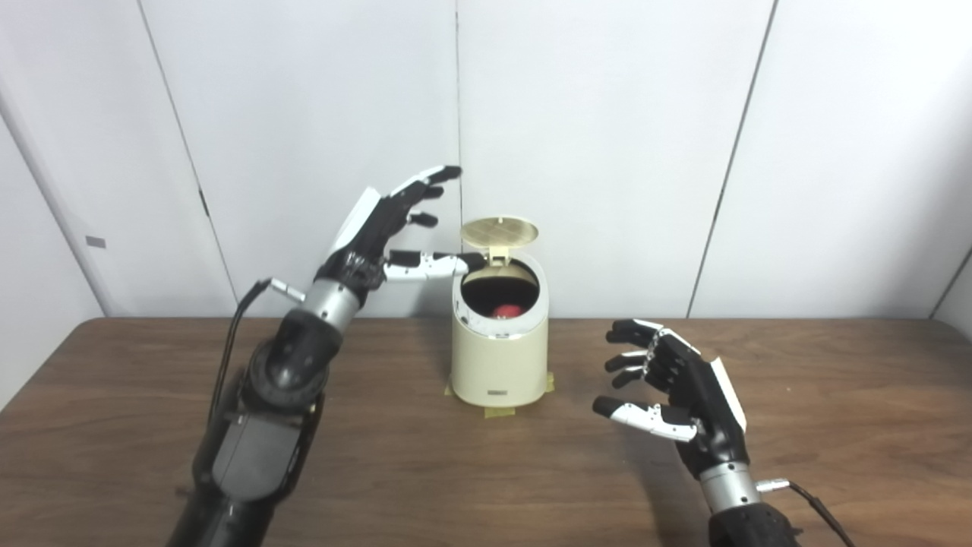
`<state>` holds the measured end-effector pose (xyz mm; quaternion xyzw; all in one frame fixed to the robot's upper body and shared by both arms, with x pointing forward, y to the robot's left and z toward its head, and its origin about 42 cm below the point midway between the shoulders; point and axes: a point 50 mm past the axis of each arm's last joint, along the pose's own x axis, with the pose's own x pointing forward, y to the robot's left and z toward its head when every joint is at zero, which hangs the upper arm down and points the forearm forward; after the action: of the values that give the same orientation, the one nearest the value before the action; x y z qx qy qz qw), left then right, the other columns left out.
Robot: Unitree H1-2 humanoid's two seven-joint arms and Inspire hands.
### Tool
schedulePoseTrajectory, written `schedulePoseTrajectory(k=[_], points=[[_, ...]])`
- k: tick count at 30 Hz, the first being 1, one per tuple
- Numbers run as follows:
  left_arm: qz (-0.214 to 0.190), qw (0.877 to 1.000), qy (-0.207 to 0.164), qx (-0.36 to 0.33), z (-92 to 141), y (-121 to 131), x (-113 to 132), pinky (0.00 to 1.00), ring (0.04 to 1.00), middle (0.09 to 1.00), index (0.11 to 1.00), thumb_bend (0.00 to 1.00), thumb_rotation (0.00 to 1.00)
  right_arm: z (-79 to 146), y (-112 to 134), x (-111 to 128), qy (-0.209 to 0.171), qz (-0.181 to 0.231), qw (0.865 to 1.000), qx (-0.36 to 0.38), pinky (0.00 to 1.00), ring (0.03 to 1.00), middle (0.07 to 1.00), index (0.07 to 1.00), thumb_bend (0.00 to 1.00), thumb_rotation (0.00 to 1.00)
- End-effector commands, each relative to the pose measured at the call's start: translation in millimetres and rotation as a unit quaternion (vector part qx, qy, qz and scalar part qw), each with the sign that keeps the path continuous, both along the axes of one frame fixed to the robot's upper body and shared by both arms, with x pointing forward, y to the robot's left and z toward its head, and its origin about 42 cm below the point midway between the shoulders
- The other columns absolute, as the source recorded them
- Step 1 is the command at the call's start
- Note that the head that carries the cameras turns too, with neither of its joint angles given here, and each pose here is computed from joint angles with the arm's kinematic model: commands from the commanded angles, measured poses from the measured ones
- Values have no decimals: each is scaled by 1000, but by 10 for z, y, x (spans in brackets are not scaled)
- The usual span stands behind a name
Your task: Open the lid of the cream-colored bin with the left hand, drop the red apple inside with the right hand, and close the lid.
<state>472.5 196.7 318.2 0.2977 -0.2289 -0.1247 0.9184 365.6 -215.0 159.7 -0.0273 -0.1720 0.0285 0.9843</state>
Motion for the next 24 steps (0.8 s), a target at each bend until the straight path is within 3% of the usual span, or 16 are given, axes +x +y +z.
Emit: schedulePoseTrajectory(k=[1, 6, 9, 13, 18, 24], points=[[0, 998, -55, 30, 392, -59, 85, 845, 963, 960, 884, 843, 296, 280, 66, 84, -55, 3, 998, 4, 443, 558, 683, 674, 790, 182], [6, 990, -76, 118, 482, -133, 225, 849, 966, 939, 885, 883, 317, 282, 94, 86, -57, 5, 998, 4, 442, 556, 684, 673, 782, 188], [11, 977, -95, 191, 486, -166, 238, 878, 940, 925, 900, 864, 321, 278, 106, 89, -57, 6, 998, 8, 449, 554, 681, 671, 781, 189], [21, 956, -119, 266, 457, -195, 218, 720, 903, 904, 870, 883, 344, 269, 119, 96, -58, 11, 998, 15, 444, 542, 678, 673, 770, 182], [7, 950, -107, 295, 394, -211, 194, 929, 996, 889, 843, 922, 344, 252, 141, 104, -57, 15, 998, 23, 429, 525, 675, 676, 750, 176], [-9, 951, -91, 296, 309, -217, 137, 966, 993, 871, 844, 926, 361, 245, 158, 106, -52, 16, 998, 24, 435, 530, 663, 674, 751, 190]])
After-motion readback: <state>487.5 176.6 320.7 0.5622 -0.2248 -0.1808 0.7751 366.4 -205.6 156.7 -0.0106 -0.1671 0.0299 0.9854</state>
